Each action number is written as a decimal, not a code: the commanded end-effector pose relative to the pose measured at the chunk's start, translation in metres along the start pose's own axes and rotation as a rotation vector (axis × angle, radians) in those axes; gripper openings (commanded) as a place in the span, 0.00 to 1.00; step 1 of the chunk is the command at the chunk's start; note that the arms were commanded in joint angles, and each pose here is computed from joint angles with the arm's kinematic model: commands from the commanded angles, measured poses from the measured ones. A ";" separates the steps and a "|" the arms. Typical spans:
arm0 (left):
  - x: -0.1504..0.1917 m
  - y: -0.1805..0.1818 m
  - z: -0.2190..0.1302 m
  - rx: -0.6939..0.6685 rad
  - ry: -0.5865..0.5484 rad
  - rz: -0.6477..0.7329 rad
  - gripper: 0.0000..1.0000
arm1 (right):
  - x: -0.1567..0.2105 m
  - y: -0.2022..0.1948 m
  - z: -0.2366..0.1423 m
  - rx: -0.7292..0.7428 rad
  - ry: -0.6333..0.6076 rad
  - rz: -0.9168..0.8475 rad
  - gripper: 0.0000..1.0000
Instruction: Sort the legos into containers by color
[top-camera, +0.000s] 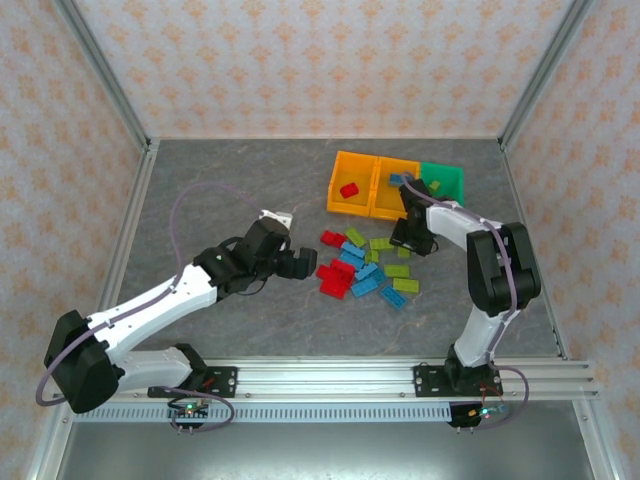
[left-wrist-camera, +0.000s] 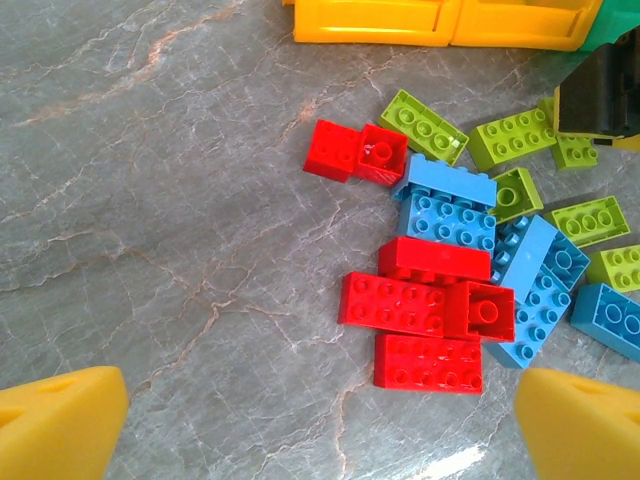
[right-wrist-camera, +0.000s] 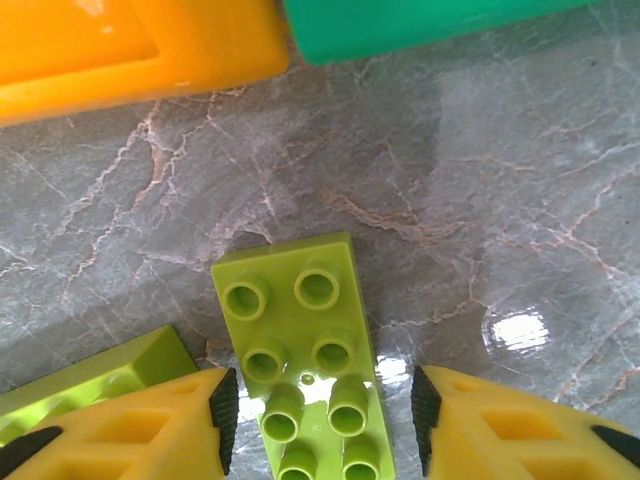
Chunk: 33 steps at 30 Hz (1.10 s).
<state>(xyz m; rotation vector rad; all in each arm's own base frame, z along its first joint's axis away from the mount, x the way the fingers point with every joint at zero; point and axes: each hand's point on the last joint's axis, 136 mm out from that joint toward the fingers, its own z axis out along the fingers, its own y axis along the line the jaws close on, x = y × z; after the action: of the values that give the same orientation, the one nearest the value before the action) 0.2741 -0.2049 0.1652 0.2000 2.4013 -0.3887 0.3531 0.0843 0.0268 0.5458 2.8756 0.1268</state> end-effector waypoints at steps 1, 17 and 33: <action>-0.002 -0.004 -0.004 0.022 -0.031 0.000 1.00 | 0.022 -0.026 0.017 0.102 0.070 -0.004 0.46; -0.008 -0.069 -0.011 0.327 -0.009 0.168 1.00 | -0.046 -0.038 -0.111 -0.053 -0.291 0.156 0.38; -0.019 -0.088 -0.011 0.313 -0.009 0.196 1.00 | -0.175 -0.038 -0.079 0.003 -0.243 0.180 0.51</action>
<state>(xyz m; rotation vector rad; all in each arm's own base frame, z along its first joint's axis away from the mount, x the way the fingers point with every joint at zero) 0.2535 -0.2817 0.1951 0.5656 2.2906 -0.7036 0.4865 -0.0175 0.1113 0.7924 2.5668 0.0915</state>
